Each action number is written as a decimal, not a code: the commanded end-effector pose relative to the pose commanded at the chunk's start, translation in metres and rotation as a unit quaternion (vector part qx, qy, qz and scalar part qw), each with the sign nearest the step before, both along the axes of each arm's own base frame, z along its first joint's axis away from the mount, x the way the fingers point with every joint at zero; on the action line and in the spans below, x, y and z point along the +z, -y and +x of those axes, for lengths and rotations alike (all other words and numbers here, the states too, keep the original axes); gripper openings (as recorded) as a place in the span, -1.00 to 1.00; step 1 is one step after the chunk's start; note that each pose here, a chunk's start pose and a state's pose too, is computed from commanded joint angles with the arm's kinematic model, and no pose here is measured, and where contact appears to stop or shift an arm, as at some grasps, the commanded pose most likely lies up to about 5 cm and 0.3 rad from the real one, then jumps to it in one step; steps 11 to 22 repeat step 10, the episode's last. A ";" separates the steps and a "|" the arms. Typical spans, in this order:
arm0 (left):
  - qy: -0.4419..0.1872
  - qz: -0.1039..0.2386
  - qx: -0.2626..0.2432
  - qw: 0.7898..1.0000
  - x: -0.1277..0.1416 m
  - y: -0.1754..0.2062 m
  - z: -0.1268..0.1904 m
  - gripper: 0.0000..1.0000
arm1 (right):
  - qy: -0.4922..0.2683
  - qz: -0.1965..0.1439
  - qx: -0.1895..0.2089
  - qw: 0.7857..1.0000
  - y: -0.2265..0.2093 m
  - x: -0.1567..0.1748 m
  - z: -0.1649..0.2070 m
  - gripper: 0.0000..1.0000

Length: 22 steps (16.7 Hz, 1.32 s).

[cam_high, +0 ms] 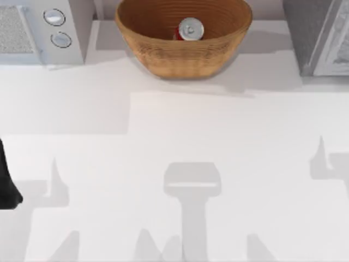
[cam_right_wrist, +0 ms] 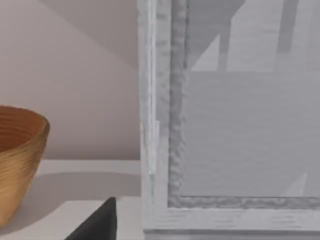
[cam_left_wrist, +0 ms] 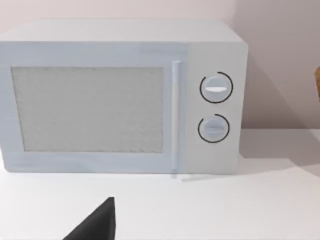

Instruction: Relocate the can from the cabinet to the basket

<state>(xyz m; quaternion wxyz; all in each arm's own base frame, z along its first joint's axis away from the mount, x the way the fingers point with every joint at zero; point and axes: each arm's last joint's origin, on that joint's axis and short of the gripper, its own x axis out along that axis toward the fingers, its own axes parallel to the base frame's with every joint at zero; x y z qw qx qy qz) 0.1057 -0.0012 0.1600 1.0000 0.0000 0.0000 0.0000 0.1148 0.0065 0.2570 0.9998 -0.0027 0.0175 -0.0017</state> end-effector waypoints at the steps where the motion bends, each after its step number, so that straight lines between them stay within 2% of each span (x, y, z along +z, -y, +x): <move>1: 0.000 0.000 0.000 1.000 0.000 0.000 0.000 1.00 | 0.000 0.000 0.001 1.000 0.002 -0.020 -0.004 1.00; 4: 0.000 0.000 0.000 1.000 0.000 0.000 0.000 1.00 | 0.007 0.002 0.003 1.000 0.005 -0.069 -0.009 1.00; 7: 0.000 0.000 0.000 1.000 0.000 0.000 0.000 1.00 | 0.016 0.003 0.002 1.000 0.007 -0.093 -0.009 1.00; 22: 0.000 0.000 0.000 1.000 0.000 0.000 0.000 1.00 | 0.018 0.003 0.002 1.000 0.008 -0.097 -0.009 1.00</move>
